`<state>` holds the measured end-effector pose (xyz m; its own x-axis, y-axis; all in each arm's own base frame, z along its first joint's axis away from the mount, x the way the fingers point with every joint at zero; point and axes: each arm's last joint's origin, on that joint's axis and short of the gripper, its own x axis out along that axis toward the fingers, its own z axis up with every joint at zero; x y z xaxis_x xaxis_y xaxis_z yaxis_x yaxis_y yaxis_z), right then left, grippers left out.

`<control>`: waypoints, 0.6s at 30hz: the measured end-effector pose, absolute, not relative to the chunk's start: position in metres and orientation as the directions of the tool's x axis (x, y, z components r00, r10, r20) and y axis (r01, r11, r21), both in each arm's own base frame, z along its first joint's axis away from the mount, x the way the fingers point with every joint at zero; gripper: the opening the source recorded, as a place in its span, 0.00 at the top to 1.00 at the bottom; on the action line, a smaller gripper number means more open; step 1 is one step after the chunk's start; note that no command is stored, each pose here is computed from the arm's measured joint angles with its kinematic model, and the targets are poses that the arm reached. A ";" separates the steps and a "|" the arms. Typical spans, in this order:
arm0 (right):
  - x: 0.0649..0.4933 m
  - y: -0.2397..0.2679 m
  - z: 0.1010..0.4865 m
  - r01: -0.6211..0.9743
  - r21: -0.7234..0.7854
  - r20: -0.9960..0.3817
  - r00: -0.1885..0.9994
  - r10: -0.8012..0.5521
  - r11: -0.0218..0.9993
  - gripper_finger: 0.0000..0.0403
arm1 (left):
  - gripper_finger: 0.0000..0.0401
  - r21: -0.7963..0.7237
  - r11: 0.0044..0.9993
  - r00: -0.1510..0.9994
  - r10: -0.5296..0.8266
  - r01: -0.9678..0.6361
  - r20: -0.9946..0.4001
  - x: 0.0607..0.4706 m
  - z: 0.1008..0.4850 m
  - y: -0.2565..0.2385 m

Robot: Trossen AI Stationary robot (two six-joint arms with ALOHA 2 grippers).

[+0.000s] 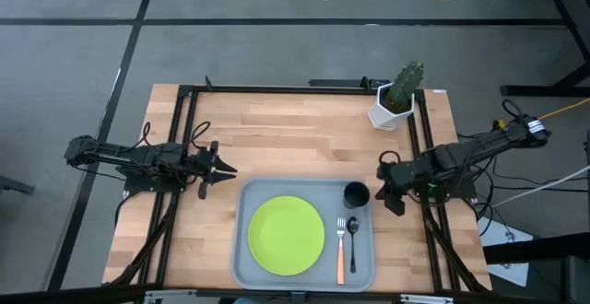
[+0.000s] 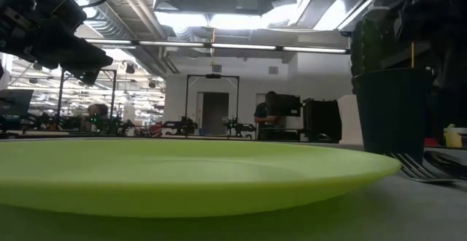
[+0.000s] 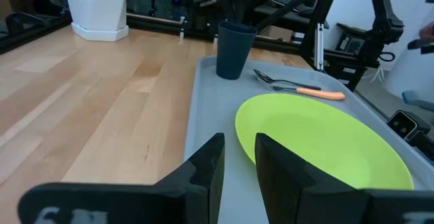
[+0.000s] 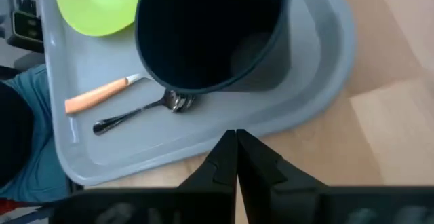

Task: Pick and place plate/cup/fork/spoon on tray
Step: Adjust the black cup

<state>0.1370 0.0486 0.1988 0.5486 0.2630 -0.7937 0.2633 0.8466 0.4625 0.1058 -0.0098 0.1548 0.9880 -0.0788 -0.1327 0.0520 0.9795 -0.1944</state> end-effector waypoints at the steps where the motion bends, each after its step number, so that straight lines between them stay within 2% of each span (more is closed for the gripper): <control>1: 0.139 0.049 0.195 0.251 0.463 -0.789 0.554 0.266 0.850 0.97 | 0.81 -0.194 0.980 0.988 -0.079 0.052 -0.133 0.106 0.155 -0.010; 9: 0.149 0.049 0.189 0.210 0.401 -0.773 0.600 0.206 0.892 0.97 | 0.81 -0.194 0.980 0.988 -0.079 0.052 -0.133 0.106 0.155 -0.010; 18: 0.168 0.053 0.183 0.152 0.381 -0.750 0.628 0.208 0.912 0.97 | 0.81 -0.194 0.980 0.988 -0.079 0.052 -0.133 0.106 0.155 -0.010</control>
<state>0.1676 0.0532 0.1826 0.6283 0.2081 -0.7496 0.1518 0.9122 0.3805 0.1058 -0.0098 0.1548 0.9880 -0.0786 -0.1329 0.0518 0.9796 -0.1944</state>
